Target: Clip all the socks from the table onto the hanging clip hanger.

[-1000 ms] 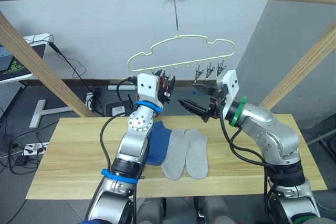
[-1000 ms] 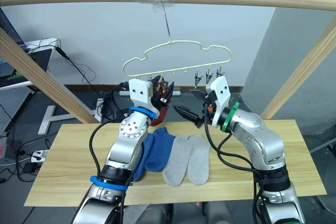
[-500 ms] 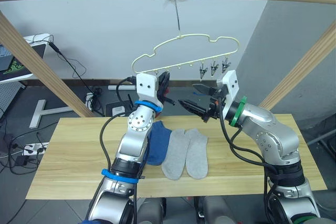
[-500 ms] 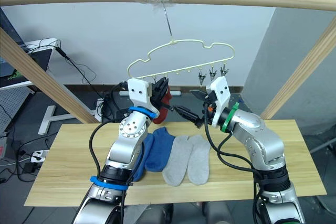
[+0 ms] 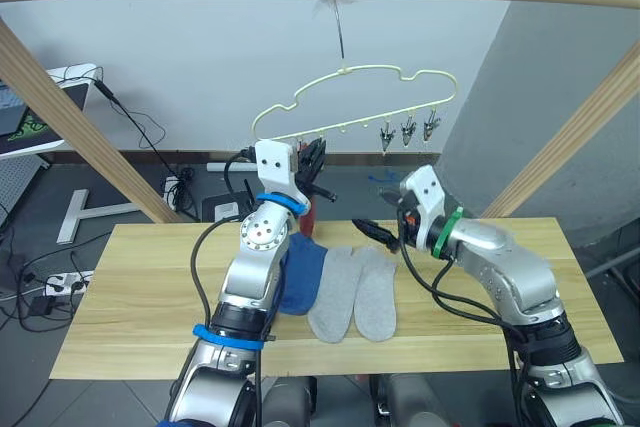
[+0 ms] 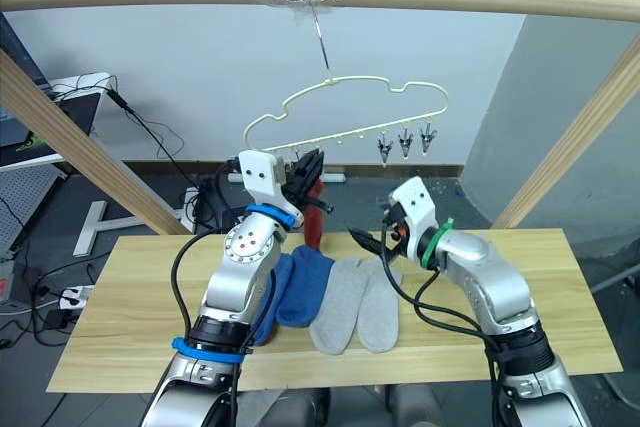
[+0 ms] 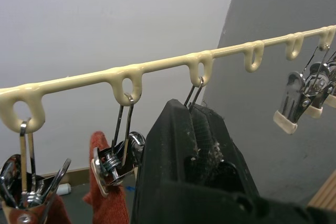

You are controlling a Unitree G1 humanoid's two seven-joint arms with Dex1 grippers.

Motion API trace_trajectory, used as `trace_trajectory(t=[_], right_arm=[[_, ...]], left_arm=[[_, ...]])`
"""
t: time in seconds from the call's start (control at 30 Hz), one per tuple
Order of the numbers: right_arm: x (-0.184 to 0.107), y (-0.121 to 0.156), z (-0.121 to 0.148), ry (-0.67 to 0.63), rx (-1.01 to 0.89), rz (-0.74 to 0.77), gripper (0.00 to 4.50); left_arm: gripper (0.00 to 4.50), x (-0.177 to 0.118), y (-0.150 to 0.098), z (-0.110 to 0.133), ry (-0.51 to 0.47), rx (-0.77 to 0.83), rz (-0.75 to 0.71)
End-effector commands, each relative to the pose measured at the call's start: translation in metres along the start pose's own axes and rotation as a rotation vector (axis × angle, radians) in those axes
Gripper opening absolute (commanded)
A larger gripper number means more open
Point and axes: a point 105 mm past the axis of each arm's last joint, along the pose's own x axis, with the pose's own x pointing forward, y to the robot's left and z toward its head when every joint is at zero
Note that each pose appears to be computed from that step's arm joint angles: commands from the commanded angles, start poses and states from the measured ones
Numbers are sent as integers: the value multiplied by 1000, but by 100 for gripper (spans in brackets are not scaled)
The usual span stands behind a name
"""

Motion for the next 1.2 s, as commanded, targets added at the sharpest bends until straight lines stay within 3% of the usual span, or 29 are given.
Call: trace_trajectory(t=[0.03, 0.27, 0.43, 0.77, 0.87, 1.2], right_arm=[[3, 7, -37, 96, -104, 28, 450], [6, 22, -67, 190, -151, 103, 450], [6, 17, -86, 251, -170, 85, 450], [13, 16, -106, 303, -162, 95, 450], [12, 19, -111, 312, -171, 106, 393], [-2, 13, -136, 380, -267, 117, 47]], left_arm=[[2, -6, 4, 3, -8, -5, -2], [2, -7, 2, 2, -4, 1, -3], [2, -9, 0, 1, -1, -1, -10], [2, -8, 0, 2, -3, 2, -9], [0, -9, 1, 2, -1, 4, -6], [0, -10, 1, 2, 4, 3, -4]])
